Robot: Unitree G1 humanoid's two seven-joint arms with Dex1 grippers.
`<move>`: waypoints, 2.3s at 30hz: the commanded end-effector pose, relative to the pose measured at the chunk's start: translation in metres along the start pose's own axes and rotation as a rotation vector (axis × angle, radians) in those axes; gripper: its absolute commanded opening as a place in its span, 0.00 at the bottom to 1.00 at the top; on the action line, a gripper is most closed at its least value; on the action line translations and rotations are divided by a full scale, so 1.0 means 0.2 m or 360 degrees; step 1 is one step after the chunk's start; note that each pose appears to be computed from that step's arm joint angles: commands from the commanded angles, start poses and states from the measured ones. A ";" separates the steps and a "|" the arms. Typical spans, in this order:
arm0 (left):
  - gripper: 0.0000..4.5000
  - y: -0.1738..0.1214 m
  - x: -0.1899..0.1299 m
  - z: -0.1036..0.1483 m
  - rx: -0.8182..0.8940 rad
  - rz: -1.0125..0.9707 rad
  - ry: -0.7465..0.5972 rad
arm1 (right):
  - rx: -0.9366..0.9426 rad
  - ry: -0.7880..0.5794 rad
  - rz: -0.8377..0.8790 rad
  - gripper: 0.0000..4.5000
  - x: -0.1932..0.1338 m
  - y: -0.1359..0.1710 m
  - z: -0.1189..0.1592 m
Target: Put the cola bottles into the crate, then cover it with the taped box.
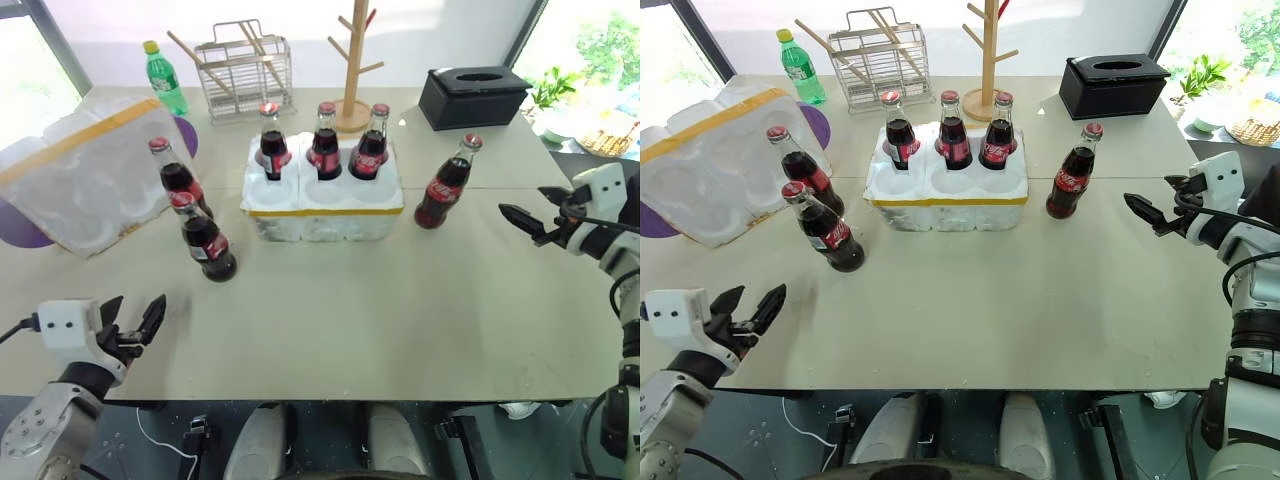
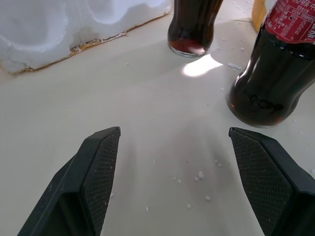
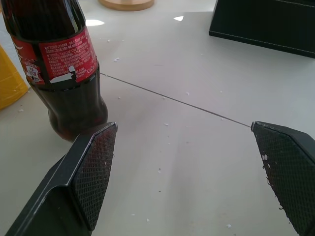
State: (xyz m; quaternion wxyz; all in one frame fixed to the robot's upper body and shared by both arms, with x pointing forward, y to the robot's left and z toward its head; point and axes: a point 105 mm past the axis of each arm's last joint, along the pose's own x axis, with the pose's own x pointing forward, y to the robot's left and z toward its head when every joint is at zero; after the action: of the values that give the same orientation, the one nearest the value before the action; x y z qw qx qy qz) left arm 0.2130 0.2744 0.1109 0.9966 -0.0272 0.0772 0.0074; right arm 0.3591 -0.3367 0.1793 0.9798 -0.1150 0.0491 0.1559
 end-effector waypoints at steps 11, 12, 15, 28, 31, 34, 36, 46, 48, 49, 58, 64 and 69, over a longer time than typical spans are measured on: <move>0.82 0.02 0.02 0.07 0.0081 0.0029 -0.0077 | -0.0037 -0.0081 -0.0016 1.00 -0.01 0.01 0.08; 0.82 0.03 0.02 0.07 0.0078 0.0033 -0.0075 | -0.0036 -0.0081 -0.0016 1.00 -0.01 0.01 0.08; 0.82 0.05 0.02 0.08 0.0080 0.0037 -0.0078 | -0.0035 -0.0077 -0.0010 1.00 -0.02 0.01 0.08; 0.82 -0.05 0.12 0.34 0.0294 -0.0500 -0.0204 | -0.0087 0.0043 0.0615 1.00 -0.21 0.14 0.32; 0.82 -0.11 0.14 0.40 0.0365 -0.0657 -0.0214 | -0.0052 0.0063 0.1023 1.00 -0.39 0.28 0.48; 0.82 -0.15 0.14 0.41 0.0406 -0.0754 -0.0214 | -0.0027 0.0073 0.1308 1.00 -0.50 0.43 0.56; 0.82 -0.17 0.16 0.41 0.0419 -0.0813 -0.0207 | -0.0035 0.0065 0.1450 1.00 -0.54 0.54 0.60; 0.82 -0.27 0.26 0.35 0.0500 -0.0994 -0.0164 | -0.0106 -0.0023 0.1667 1.00 -0.53 0.80 0.62; 0.82 -0.28 0.29 0.35 0.0495 -0.0991 -0.0171 | -0.0098 -0.0039 0.1680 1.00 -0.53 0.82 0.63; 0.82 -0.28 0.31 0.34 0.0502 -0.0989 -0.0179 | -0.0073 -0.0047 0.1682 1.00 -0.52 0.82 0.63; 0.77 -0.34 0.38 0.30 0.0505 -0.1037 -0.0216 | -0.0091 -0.0082 0.1626 1.00 -0.47 0.86 0.62; 0.58 -0.31 0.35 0.30 0.0518 -0.1044 -0.0185 | -0.0121 -0.0095 0.1578 1.00 -0.44 0.85 0.60; 0.58 -0.35 0.30 0.38 0.0447 -0.1179 -0.0171 | -0.0119 -0.0101 0.1543 1.00 -0.43 0.85 0.59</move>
State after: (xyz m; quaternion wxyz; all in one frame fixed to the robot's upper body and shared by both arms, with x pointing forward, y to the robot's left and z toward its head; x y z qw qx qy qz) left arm 0.2927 0.2166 0.1579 0.9379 0.0841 0.0414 -0.3339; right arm 0.2339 -0.1788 0.2631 0.7915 -0.0958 0.0812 0.5981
